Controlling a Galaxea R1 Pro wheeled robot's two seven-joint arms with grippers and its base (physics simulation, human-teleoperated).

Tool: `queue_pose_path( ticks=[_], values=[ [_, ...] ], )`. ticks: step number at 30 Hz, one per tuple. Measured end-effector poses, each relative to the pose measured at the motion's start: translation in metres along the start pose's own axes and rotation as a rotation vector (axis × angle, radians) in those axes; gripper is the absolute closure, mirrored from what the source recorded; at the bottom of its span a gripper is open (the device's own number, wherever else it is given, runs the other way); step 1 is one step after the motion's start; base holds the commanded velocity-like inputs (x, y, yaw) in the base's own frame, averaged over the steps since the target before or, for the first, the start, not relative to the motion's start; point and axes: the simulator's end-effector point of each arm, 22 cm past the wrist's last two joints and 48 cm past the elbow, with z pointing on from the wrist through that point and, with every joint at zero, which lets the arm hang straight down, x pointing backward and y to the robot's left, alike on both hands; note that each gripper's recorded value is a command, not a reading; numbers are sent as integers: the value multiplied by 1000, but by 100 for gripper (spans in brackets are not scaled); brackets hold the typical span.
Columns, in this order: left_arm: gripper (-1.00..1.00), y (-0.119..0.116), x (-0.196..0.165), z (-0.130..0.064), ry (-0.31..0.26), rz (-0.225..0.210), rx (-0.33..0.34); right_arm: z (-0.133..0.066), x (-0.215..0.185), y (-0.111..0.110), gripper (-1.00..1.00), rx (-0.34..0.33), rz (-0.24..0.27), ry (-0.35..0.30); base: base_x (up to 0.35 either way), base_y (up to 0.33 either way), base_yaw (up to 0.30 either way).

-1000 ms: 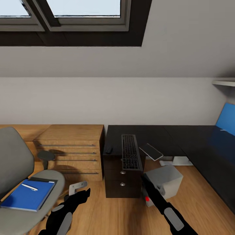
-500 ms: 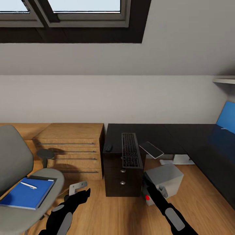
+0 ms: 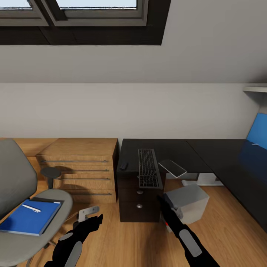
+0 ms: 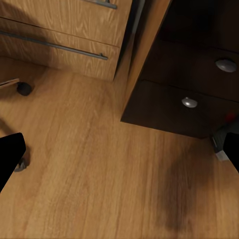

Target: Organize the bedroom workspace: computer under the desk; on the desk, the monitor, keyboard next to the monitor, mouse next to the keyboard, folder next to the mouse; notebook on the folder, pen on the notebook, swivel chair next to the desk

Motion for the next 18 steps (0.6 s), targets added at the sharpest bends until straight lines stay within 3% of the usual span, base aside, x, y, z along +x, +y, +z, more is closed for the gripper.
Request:
queue_pose_path(
  ticks=[1, 3, 4, 5, 6, 10, 18],
  values=[
    [-100, 0, 1, 1, 0, 0, 0, 0, 2, -1, -100, -2, 15, 6, 0, 0, 0],
    [-100, 1, 4, 3, 0, 0, 0, 1, 9, -1, -100, -15, 109, 33, 0, 0, 0],
    [-100, 1, 6, 4, 0, 0, 0, 1, 12, 2, -100, -33, 209, 53, 0, 0, 0],
    [-100, 2, 7, 5, 1, -1, 0, 0, 15, 9, -100, -67, 346, 76, 0, 0, 0],
    [-100, 2, 9, 6, 1, -1, 0, 0, 16, 12, -100, -83, 404, 83, 0, 0, 0],
    [-100, 3, 15, 10, 1, -1, 0, 1, 15, 13, -100, -118, 488, 81, 0, 0, 0],
    [-100, 7, 30, 20, 9, 0, -2, 1, 11, 15, -100, -195, 505, 64, 0, 0, 0]
  ],
)
